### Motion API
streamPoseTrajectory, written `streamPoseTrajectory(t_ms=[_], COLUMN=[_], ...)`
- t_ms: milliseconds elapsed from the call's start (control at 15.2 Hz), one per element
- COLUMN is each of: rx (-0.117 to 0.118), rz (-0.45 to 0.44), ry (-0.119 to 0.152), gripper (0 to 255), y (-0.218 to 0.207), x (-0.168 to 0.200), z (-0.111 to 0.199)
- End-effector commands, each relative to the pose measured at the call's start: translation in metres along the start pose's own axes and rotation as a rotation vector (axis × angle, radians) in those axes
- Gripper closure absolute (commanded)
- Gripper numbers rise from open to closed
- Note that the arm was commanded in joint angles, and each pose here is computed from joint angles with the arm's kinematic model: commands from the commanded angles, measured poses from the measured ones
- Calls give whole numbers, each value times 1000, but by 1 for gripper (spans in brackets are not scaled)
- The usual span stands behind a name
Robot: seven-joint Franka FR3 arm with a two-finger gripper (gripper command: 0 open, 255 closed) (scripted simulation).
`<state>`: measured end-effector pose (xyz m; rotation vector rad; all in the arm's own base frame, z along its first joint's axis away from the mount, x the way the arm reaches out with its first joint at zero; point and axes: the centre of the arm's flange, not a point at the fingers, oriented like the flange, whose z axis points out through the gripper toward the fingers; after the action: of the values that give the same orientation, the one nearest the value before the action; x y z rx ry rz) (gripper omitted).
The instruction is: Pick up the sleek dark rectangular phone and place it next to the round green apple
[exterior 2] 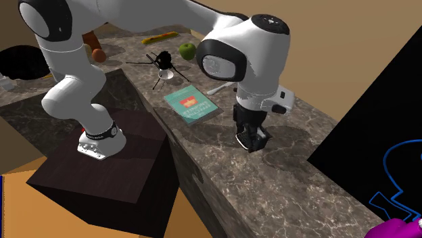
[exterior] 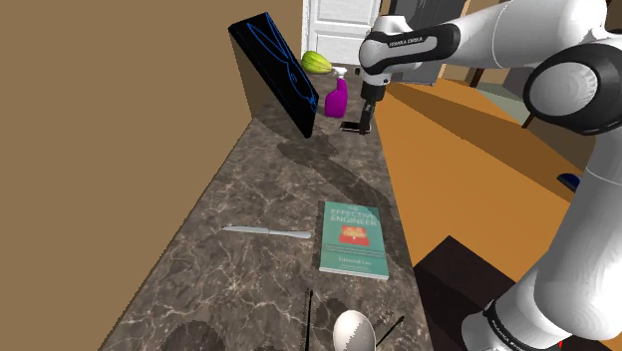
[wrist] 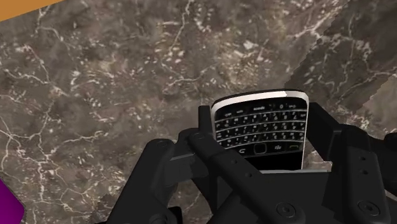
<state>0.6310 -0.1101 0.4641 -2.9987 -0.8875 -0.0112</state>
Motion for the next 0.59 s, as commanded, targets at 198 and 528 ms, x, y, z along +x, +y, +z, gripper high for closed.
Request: streamPoseTrajectory(t_ms=[198, 528], rx=[0, 0], rz=[0, 0], ry=[0, 0], gripper=[255, 255], y=[-1, -27], x=[0, 5], z=[-26, -37])
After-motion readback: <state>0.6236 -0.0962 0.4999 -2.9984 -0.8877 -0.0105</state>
